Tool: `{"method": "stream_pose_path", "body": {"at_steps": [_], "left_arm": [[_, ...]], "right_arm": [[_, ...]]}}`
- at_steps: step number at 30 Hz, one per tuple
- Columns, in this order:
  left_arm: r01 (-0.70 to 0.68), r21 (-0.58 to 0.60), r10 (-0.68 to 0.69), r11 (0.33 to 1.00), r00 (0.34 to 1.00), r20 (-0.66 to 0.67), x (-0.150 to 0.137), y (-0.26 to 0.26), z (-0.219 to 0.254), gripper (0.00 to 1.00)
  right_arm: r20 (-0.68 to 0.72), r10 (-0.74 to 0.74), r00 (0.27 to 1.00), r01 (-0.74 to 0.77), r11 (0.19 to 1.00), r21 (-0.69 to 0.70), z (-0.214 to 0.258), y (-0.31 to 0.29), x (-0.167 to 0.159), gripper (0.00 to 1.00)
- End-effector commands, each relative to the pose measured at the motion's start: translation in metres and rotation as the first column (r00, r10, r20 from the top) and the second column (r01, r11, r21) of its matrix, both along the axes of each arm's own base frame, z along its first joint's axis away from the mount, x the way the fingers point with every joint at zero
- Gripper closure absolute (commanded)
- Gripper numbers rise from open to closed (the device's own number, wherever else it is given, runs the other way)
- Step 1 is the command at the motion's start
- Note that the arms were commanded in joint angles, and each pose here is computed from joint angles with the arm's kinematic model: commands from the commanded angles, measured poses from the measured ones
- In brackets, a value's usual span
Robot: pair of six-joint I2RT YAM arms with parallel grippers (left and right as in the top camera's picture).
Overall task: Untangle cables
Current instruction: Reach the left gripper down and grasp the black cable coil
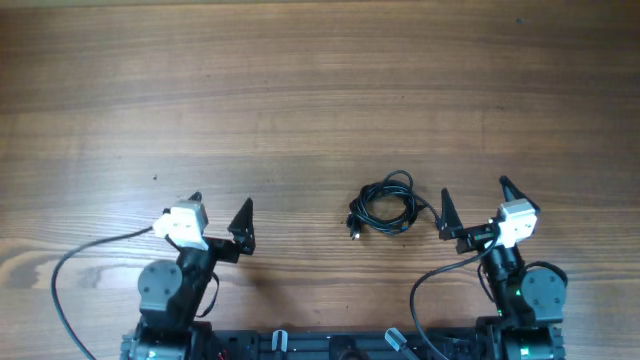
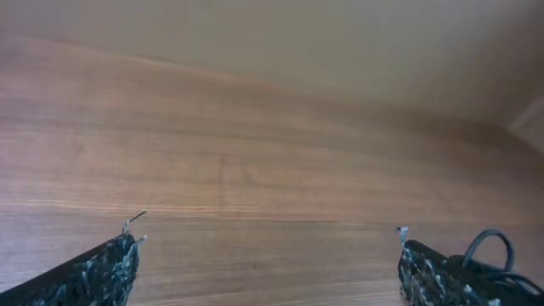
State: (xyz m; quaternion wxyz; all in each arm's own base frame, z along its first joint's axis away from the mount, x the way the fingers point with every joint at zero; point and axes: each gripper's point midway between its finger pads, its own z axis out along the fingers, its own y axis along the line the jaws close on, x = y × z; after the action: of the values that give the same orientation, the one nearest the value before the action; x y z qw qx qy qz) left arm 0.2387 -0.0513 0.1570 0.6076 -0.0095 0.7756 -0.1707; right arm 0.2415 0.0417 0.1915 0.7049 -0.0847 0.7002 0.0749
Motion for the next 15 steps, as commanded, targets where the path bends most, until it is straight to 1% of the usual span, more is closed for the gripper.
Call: {"method": "stream_pose_path", "body": {"at_steps": [1,4,8,10,15], "left_arm": [[0.027,-0.011,-0.028,1.000,1.000,-0.014,0.004,-0.005,0.040,0.00],[0.065,-0.015,-0.066,0.998,0.995,-0.078,0.011,-0.012,0.053,0.00],[0.156,-0.050,-0.163,0.986,0.970,-0.179,0.026,-0.030,0.074,0.00],[0.193,-0.075,-0.206,0.978,0.945,-0.253,0.034,-0.039,0.081,0.00],[0.216,-0.103,-0.239,0.971,0.863,-0.445,0.052,-0.052,0.083,0.00]], "right_arm": [[0.028,0.077,0.997,-0.077,0.997,-0.010,0.029,0.012,-0.004,0.00],[0.015,0.110,0.994,-0.110,0.994,-0.010,0.042,0.018,-0.002,0.00],[-0.021,0.154,0.988,-0.154,0.988,-0.003,0.064,0.026,0.007,0.00],[-0.051,0.176,0.983,-0.176,0.984,0.002,0.074,0.029,0.012,0.00],[-0.177,0.229,0.957,-0.227,0.973,0.029,0.097,0.038,0.031,0.00]]}}
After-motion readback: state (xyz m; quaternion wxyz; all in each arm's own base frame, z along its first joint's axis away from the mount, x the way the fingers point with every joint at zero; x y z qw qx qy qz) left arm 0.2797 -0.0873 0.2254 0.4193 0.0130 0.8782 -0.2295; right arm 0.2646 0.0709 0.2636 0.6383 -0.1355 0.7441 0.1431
